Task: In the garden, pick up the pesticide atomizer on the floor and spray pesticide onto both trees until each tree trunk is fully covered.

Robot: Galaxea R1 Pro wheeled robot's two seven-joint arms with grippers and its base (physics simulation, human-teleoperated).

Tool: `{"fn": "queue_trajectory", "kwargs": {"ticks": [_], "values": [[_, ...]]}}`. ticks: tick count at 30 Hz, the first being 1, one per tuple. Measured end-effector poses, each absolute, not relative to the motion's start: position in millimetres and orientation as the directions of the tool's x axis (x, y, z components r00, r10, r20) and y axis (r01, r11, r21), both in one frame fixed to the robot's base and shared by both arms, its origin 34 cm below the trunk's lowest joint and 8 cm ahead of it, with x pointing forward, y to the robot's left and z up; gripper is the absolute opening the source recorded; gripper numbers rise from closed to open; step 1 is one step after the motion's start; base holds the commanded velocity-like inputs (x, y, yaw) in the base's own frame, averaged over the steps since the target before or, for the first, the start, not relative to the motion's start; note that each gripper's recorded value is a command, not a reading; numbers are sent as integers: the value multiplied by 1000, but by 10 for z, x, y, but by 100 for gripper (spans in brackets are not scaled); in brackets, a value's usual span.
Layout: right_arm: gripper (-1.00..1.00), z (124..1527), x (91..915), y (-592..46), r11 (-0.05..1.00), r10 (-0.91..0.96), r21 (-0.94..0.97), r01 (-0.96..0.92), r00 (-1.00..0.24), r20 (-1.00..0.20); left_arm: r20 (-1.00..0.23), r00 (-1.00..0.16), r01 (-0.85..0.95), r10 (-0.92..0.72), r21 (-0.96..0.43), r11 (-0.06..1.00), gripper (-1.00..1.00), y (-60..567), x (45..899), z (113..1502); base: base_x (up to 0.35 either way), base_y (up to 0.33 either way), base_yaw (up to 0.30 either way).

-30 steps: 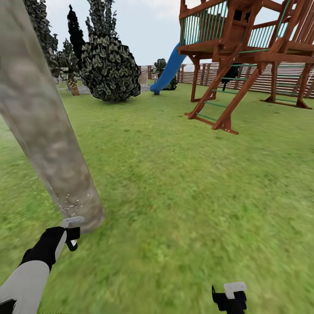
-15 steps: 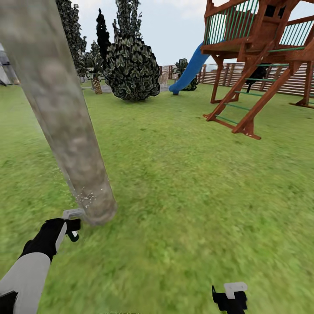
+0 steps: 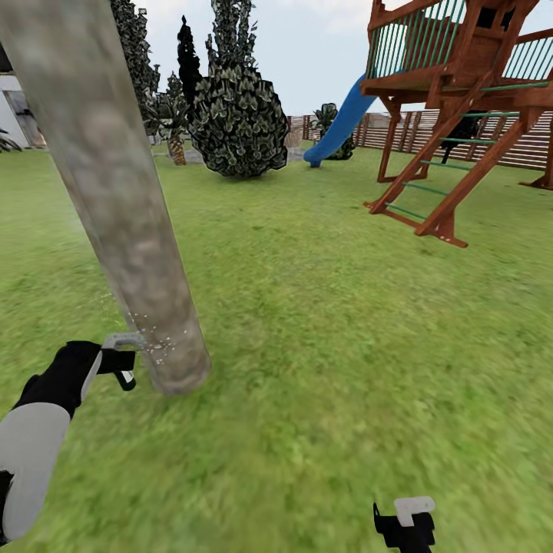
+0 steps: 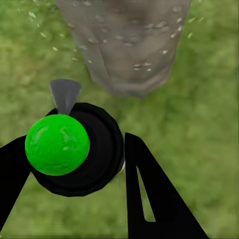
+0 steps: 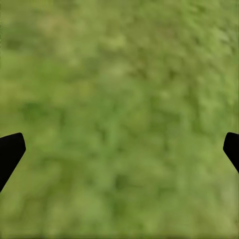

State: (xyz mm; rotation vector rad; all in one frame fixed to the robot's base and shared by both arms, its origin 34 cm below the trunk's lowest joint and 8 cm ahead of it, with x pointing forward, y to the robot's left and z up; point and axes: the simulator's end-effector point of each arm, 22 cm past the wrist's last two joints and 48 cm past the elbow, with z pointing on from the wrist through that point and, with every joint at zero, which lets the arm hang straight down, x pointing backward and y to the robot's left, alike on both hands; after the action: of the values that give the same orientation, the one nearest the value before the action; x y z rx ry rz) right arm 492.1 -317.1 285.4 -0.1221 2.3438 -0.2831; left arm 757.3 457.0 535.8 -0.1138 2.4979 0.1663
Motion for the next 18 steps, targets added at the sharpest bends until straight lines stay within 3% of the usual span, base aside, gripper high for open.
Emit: {"fn": "queue_trajectory", "kwargs": {"ticks": [11,18], "values": [[100,2855,4921,-3173,971,-172,-240,-3,-708,-685,-601,-798,-123,-47,86,989,-100,4572,7587,5380,68,-231,0],[100,2853,4921,-3173,971,-172,-240,-4,-708,-685,-604,-796,-126,-51,82,989,-100,4572,7616,5420,-108,-272,0]]}}
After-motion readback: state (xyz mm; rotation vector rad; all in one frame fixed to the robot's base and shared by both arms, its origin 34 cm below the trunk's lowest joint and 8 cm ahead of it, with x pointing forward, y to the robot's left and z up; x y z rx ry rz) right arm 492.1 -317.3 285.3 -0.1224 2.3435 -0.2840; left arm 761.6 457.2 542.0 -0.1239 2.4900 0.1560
